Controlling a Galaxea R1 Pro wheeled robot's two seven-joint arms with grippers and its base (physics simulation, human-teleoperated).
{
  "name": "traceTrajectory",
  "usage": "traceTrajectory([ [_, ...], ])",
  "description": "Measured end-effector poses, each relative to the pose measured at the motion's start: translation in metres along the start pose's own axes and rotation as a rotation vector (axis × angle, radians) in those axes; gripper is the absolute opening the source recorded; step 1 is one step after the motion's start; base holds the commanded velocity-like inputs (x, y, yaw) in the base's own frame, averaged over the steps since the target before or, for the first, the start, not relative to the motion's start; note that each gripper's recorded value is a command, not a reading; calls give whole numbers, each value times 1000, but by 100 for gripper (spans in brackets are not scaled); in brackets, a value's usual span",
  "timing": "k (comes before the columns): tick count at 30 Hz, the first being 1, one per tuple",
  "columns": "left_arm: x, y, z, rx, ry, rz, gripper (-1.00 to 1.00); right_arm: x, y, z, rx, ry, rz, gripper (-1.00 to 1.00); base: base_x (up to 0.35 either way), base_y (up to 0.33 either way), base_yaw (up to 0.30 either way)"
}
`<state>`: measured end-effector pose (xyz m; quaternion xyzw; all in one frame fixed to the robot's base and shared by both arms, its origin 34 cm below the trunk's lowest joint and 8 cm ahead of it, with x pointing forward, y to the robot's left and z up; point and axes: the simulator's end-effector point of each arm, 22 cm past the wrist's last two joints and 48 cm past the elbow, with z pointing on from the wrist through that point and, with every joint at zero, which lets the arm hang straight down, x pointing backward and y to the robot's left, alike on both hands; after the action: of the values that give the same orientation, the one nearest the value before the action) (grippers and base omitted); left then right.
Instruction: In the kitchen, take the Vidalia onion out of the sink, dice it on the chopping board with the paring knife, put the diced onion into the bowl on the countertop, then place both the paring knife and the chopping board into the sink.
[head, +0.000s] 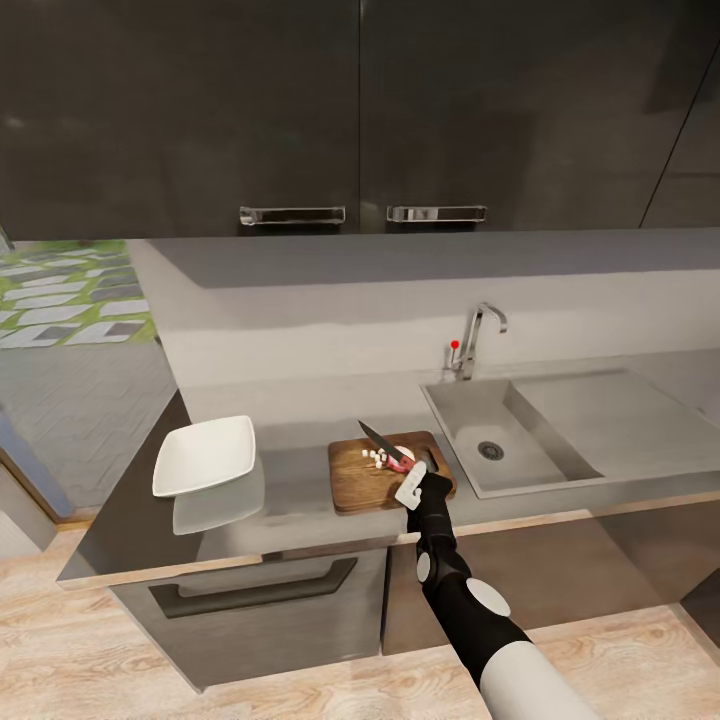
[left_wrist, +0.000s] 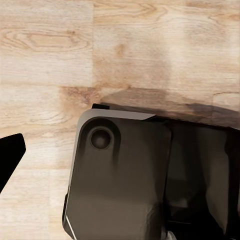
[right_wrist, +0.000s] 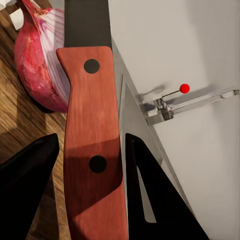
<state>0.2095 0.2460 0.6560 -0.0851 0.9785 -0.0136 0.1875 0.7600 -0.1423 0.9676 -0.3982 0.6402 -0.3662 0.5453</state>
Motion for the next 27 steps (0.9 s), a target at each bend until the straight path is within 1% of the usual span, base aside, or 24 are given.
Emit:
traceTrajectory([
  [6,-1,-1,0,1,-1,1,100,0,-1,0,2,0,0,-100,0,-9,0],
  [13,-2,-1,0,2,-5,1,100,0,-1,0,3,-1,0,-100,0,-155,0],
  [21,-1,-1,0,2,-4,1,100,0,-1,0,3,-1,0,-100,0,-12,0],
  [27,1,-1,0,0,3,1,100,2,4,1,-5,4,0,-100,0,0,0],
])
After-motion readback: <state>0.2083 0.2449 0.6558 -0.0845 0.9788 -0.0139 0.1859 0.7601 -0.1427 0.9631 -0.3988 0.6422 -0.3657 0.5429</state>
